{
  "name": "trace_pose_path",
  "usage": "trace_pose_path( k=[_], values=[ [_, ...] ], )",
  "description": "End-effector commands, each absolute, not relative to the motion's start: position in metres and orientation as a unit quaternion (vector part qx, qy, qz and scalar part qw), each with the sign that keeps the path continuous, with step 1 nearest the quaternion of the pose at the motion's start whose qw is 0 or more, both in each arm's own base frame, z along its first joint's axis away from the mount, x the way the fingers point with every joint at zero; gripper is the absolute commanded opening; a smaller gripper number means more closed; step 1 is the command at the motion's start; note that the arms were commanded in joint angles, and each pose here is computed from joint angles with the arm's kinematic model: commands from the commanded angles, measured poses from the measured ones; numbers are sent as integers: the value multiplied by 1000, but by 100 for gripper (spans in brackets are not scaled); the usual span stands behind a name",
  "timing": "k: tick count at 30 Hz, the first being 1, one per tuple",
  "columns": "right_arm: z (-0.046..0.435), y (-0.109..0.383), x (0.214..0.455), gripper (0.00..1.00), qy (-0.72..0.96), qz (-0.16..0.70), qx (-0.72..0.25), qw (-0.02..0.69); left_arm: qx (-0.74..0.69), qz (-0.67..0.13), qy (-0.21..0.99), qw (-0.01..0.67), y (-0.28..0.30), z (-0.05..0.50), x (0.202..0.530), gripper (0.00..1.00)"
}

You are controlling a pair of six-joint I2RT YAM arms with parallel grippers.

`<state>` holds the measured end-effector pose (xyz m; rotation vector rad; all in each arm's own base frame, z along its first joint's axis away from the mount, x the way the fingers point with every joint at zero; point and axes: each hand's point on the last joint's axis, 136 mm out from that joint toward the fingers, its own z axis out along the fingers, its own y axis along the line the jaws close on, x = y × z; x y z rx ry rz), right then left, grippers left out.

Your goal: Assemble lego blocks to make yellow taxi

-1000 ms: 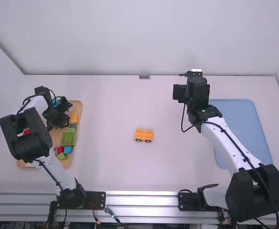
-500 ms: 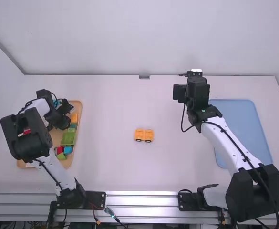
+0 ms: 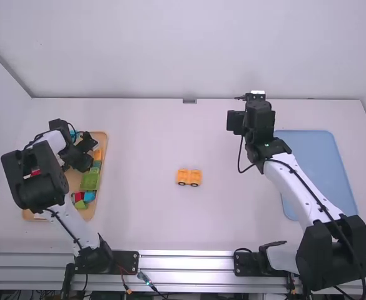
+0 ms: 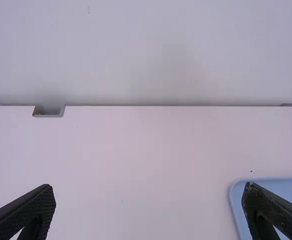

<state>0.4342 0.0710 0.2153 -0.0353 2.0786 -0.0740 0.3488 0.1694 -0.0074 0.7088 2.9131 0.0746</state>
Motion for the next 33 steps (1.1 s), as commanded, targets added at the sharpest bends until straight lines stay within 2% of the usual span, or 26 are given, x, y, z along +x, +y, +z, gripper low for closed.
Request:
trace_pose_path(
  k=[1, 6, 8, 10, 19, 26, 33],
  values=[
    [227, 74, 440, 99, 856, -26, -12, 516, 252, 17, 965, 68, 166, -12, 346, 47],
    [227, 75, 440, 99, 856, -25, -12, 516, 251, 21, 965, 70, 168, -12, 347, 48],
    [227, 74, 440, 99, 856, -25, -13, 516, 248, 18, 966, 72, 167, -12, 348, 55],
    [227, 74, 440, 99, 857, -26, -12, 515, 239, 19, 968, 73, 168, -12, 348, 56],
    [226, 74, 439, 99, 858, -27, -13, 513, 230, 16, 970, 74, 169, -17, 343, 46],
    [228, 74, 440, 99, 856, -25, -12, 516, 231, -19, 967, 107, 168, -21, 340, 50],
    [228, 74, 440, 99, 855, -25, -12, 517, 241, -11, 964, 114, 168, -27, 340, 46]
  ],
)
